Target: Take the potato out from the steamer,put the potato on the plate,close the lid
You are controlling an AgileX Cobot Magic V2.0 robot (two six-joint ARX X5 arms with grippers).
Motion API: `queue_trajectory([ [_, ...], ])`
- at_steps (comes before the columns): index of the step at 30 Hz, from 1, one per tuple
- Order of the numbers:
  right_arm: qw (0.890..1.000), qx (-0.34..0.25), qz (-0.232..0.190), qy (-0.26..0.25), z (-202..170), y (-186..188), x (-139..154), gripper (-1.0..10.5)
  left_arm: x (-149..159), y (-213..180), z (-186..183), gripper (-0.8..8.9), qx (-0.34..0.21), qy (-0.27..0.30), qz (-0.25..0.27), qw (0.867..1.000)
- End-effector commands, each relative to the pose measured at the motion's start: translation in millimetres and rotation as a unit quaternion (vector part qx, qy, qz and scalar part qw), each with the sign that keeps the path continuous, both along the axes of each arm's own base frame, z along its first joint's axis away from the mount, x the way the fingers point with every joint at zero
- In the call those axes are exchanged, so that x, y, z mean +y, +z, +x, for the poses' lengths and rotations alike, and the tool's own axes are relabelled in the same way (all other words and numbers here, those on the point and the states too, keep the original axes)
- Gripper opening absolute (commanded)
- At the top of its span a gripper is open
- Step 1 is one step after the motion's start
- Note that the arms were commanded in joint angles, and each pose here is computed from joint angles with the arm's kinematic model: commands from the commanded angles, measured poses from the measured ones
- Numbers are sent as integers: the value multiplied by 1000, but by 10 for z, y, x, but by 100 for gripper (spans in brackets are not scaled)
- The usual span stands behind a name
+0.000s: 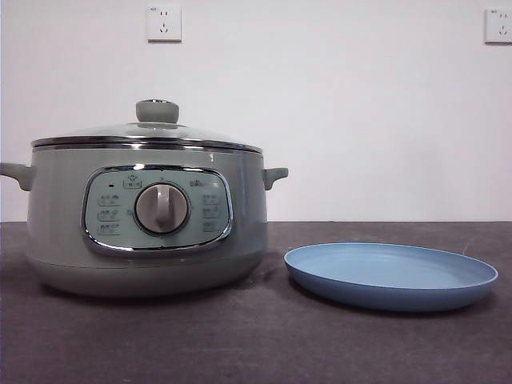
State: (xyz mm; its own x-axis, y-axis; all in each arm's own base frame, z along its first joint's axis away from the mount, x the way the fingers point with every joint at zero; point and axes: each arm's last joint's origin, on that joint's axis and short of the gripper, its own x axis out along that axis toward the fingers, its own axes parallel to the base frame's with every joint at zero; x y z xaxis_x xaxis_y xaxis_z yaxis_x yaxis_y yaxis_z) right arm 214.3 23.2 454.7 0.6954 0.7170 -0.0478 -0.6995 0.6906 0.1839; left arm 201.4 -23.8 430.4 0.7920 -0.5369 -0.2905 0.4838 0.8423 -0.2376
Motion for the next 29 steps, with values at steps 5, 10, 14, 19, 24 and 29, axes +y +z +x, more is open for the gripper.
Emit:
queue_trajectory([
  [5, 999, 32, -19, 8, 140, -105, 54, 508, -42, -79, 160, 435, 17, -13, 11, 1000],
  [10, 999, 36, -20, -3, 142, -110, 51, 630, -132, -83, 220, 460, 8, -32, 10, 999],
  [14, 999, 36, -20, -1, 140, -110, 64, 629, -313, -139, 312, 459, 12, -46, 20, 999],
  [19, 999, 36, -21, 7, 135, -110, 103, 629, -611, -326, 475, 459, 44, -23, 66, 997],
  [24, 999, 40, -21, 8, 133, -118, 106, 629, -836, -555, 652, 459, 75, -19, 112, 991],
  [29, 998, 51, -22, 8, 129, -137, 106, 629, -991, -827, 805, 458, 125, -11, 158, 980],
])
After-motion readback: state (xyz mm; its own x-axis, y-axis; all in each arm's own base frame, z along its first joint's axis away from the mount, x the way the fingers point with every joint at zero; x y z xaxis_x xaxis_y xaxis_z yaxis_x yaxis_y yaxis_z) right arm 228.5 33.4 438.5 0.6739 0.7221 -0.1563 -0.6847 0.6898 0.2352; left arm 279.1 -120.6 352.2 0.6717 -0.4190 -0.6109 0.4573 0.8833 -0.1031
